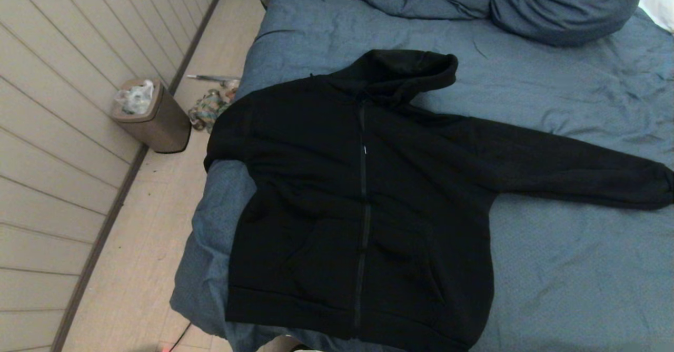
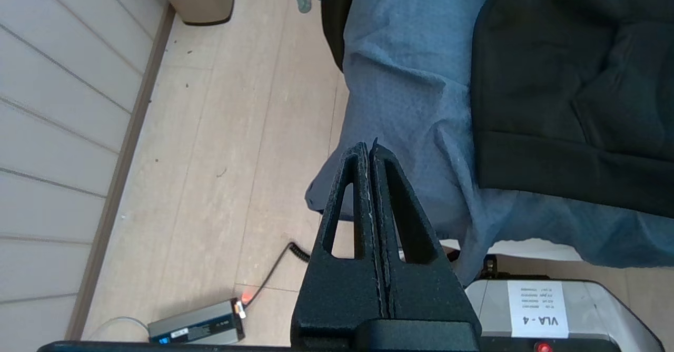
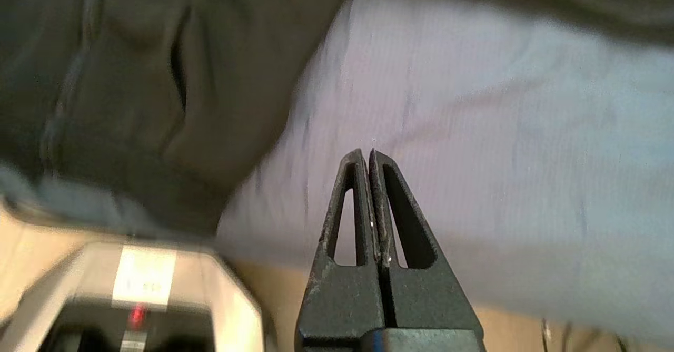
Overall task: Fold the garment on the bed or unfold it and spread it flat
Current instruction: Fold the black sweatshirt
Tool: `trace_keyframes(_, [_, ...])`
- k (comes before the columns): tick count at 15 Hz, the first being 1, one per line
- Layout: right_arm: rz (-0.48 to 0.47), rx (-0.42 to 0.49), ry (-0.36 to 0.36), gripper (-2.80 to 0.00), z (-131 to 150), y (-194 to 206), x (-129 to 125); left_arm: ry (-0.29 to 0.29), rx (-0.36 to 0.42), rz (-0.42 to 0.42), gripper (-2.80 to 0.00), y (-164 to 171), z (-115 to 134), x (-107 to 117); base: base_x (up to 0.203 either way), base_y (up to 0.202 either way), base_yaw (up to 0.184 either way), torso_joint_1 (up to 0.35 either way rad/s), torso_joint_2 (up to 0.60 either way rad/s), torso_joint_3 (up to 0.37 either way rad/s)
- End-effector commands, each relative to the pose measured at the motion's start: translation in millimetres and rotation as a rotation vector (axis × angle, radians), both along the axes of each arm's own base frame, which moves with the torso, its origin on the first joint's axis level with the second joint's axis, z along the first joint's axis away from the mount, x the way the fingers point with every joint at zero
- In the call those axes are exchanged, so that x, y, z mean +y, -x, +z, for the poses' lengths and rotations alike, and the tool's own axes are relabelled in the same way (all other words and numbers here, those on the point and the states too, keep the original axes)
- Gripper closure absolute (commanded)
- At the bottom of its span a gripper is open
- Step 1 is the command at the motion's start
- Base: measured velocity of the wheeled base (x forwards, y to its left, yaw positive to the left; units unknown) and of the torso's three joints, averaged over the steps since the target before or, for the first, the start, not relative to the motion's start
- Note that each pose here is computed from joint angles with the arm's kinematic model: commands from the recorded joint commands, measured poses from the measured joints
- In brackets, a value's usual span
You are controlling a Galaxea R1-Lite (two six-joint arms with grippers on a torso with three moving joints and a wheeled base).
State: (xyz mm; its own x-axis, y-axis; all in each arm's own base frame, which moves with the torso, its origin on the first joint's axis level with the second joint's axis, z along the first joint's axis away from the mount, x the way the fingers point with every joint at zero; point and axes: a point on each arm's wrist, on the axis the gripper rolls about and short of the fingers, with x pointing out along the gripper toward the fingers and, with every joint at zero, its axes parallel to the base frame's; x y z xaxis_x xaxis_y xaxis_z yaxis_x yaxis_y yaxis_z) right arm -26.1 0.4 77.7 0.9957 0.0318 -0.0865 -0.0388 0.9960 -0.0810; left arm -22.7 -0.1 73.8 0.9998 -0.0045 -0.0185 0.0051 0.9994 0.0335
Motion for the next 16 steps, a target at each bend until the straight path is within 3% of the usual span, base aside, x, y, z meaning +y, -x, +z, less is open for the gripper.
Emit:
trace_keyframes(1, [0.012,0.056,0.003,0.00,16.5,0.2,0.2,0.000,0.004,0.000,0.00,-0.4,-0.6,0.0,0.000,0.000,0.000,0.000,0.00,0.000])
trace_keyframes(5, [0.039,0.122,-0.050,0.00,118.7,-31.1,1.2,0.030,0.000,0.002,0.00,-0.3,-0.4,0.1,0.000,0.000,0.000,0.000,0.00,0.000])
trace_keyframes(7, [0.015,0.210,-0.114,0.00,163.2,-80.9,1.1,0.031,0.000,0.002,0.00,-0.3,-0.4,0.1,0.000,0.000,0.000,0.000,0.00,0.000])
trace_keyframes(10, [-0.131,0.351,-0.215,0.00,193.4,-180.1,-18.2,0.031,0.000,0.002,0.00,-0.3,-0.4,0.1,0.000,0.000,0.000,0.000,0.00,0.000])
trace_keyframes(13, [-0.351,0.426,-0.320,0.00,192.9,-266.0,-84.0,0.031,0.000,0.002,0.00,-0.3,-0.4,0.1,0.000,0.000,0.000,0.000,0.00,0.000])
trace_keyframes(16, [-0.549,0.422,-0.408,0.00,177.4,-315.3,-182.0,0.032,0.000,0.002,0.00,-0.3,-0.4,0.1,0.000,0.000,0.000,0.000,0.00,0.000])
